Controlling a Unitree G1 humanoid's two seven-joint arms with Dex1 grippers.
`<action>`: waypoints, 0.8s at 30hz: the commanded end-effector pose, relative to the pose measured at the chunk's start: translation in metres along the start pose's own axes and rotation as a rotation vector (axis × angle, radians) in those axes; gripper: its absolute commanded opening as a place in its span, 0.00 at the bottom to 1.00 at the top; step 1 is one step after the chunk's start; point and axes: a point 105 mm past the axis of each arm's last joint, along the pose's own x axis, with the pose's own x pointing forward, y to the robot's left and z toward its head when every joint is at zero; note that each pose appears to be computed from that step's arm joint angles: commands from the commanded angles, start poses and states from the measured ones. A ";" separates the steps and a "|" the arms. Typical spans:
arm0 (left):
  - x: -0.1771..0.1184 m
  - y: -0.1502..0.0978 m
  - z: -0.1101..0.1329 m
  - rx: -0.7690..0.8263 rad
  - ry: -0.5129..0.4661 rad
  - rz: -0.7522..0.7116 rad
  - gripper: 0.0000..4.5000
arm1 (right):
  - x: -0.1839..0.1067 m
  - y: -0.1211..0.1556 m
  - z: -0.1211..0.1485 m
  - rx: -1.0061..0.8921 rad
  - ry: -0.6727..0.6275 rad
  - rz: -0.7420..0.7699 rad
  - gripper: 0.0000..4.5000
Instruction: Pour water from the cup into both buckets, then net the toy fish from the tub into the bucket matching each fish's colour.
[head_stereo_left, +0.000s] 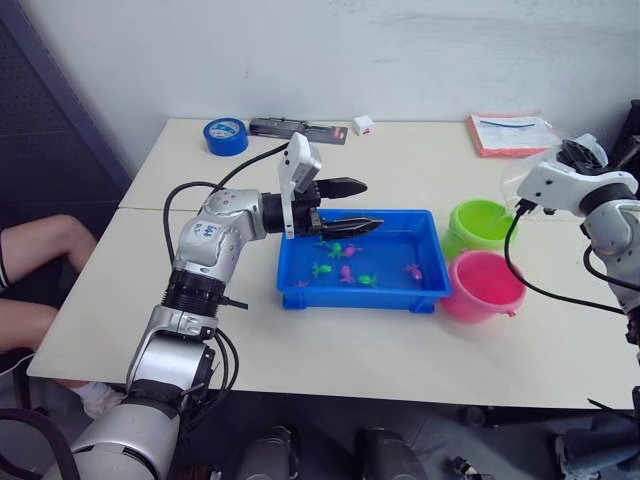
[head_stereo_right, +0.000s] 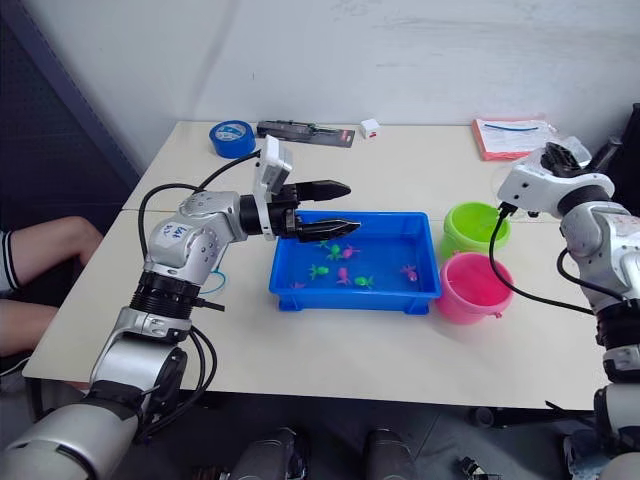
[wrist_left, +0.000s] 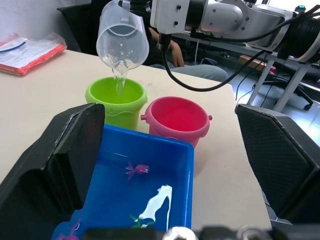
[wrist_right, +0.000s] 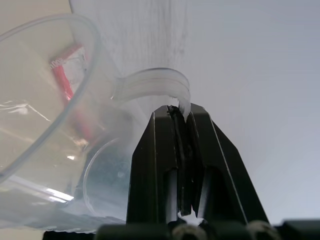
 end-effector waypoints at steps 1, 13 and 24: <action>-0.003 -0.003 0.014 0.044 -0.032 -0.004 1.00 | 0.002 -0.024 0.004 -0.077 -0.030 -0.076 0.14; -0.004 -0.014 0.028 0.036 -0.084 -0.060 1.00 | -0.012 -0.022 -0.029 0.418 0.126 -0.159 0.14; -0.024 -0.050 0.038 0.036 -0.048 -0.258 1.00 | -0.132 0.049 -0.089 1.518 0.578 -0.391 0.14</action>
